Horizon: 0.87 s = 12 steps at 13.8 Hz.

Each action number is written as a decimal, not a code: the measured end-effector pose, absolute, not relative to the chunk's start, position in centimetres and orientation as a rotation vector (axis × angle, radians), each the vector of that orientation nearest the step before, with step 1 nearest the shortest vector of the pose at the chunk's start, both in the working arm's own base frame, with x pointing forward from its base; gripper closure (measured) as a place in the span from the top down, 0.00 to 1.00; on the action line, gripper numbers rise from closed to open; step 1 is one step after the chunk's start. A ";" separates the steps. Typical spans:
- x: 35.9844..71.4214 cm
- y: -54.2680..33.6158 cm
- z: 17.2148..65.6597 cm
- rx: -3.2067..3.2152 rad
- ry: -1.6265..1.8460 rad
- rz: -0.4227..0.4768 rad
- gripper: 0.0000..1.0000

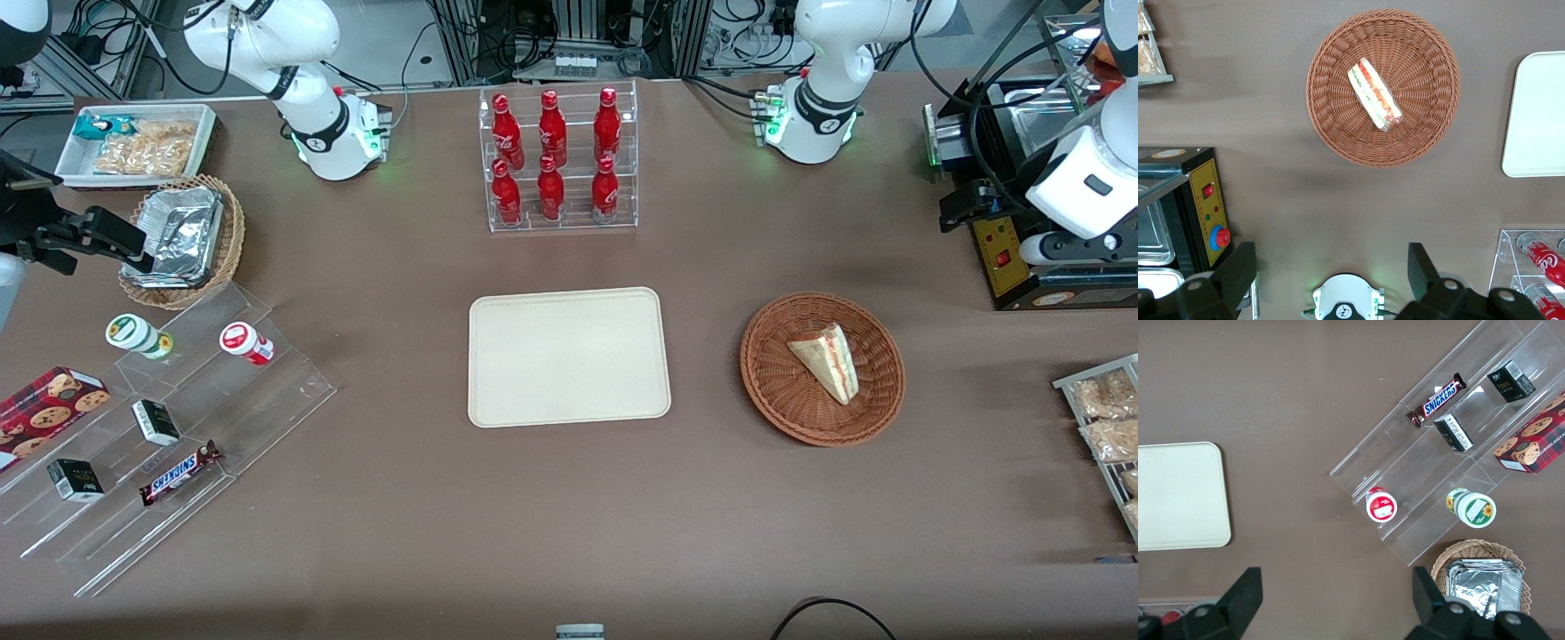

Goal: Place sandwich from basket to tray
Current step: 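Move the left gripper over the wicker basket above the wrapped sandwich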

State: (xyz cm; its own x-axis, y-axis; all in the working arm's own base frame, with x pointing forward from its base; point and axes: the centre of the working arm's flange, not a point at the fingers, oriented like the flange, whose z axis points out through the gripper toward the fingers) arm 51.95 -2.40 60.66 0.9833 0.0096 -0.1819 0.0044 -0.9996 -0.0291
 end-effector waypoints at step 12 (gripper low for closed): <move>55.7 -3.4 47.2 -3.085 -0.011 0.461 1.00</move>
